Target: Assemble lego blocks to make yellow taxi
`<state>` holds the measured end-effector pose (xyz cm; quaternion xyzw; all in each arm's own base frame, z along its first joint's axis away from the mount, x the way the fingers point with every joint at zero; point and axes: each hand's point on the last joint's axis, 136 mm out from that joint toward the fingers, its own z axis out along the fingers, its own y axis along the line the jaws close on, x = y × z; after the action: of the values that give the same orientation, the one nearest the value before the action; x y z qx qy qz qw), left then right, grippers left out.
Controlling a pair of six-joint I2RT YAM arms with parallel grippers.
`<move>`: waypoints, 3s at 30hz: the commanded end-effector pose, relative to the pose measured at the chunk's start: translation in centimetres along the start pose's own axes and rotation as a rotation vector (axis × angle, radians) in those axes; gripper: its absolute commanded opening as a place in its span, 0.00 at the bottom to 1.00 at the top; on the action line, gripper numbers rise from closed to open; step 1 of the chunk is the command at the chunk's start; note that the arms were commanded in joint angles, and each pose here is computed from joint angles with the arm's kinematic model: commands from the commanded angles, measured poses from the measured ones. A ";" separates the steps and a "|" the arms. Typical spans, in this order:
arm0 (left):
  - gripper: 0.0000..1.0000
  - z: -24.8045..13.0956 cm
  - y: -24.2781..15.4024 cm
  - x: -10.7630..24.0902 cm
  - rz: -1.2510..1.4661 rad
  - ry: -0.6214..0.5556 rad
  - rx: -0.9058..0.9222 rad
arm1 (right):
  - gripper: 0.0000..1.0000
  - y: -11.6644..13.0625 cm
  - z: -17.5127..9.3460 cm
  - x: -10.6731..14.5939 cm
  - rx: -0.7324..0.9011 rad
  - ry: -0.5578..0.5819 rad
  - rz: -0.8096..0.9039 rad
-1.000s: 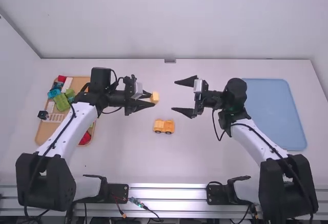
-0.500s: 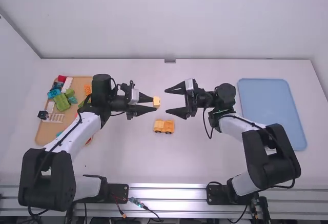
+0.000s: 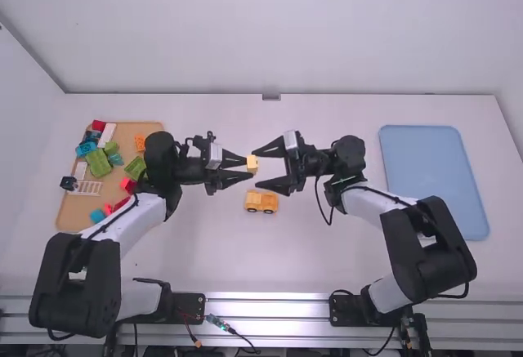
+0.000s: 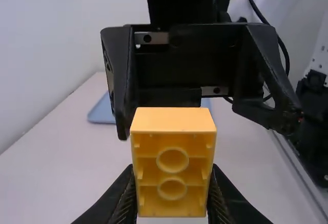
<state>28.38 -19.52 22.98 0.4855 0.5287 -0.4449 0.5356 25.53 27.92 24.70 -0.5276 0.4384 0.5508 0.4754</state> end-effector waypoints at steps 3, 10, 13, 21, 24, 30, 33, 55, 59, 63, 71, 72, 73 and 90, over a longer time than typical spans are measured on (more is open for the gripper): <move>0.02 0.1 -0.2 0.0 -0.100 -0.003 -0.014 | 0.73 -0.7 -0.3 0.3 0.037 -0.004 0.007; 0.02 0.1 -0.3 -0.2 -0.078 -0.008 -0.006 | 0.69 -0.7 0.4 0.7 0.030 -0.005 0.001; 0.02 0.1 -0.4 -0.3 -0.077 -0.010 -0.003 | 0.65 -0.8 0.4 0.4 0.021 -0.006 0.006; 0.02 0.1 -0.4 -0.2 -0.075 -0.009 -0.003 | 0.59 -0.8 0.6 0.3 0.018 -0.006 -0.001; 0.02 0.1 -0.9 -0.2 -0.060 -0.012 0.022 | 0.59 -0.5 1.0 0.3 0.006 -0.007 -0.011; 0.02 0.1 -1.5 -0.2 -0.042 -0.014 0.056 | 0.47 -0.8 1.2 0.2 0.024 -0.011 -0.004; 0.02 0.1 -1.5 -0.1 -0.054 -0.012 0.057 | 0.40 -1.0 1.2 0.1 0.022 -0.006 0.004; 0.02 0.1 -0.9 0.5 -0.072 0.004 0.017 | 0.27 -0.8 2.0 0.4 -0.018 0.015 -0.024; 0.02 0.1 -0.9 0.5 -0.070 0.003 0.017 | 0.25 -0.8 2.0 0.4 -0.017 0.016 -0.023; 0.02 0.1 -0.9 0.5 -0.071 0.003 0.017 | 0.22 -0.8 2.0 0.4 -0.017 0.016 -0.028; 0.99 0.1 -0.9 0.6 -0.080 0.005 0.017 | 0.17 -1.8 0.8 0.3 0.021 0.016 -0.022; 0.99 0.1 -0.9 0.6 -0.083 0.005 0.017 | 0.18 -2.2 0.5 0.3 0.034 0.019 -0.015; 0.99 0.1 -0.9 0.6 -0.088 0.007 0.018 | 0.18 -2.4 0.2 0.3 0.042 0.021 -0.009; 0.99 -2.2 5.7 3.0 -0.205 0.414 -0.325 | 0.17 -8.4 -6.0 2.5 0.319 0.092 0.099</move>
<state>31.48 -17.82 18.59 0.3686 0.7374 -0.4018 0.3987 32.78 23.99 21.46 -0.4440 0.5637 0.5093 0.4752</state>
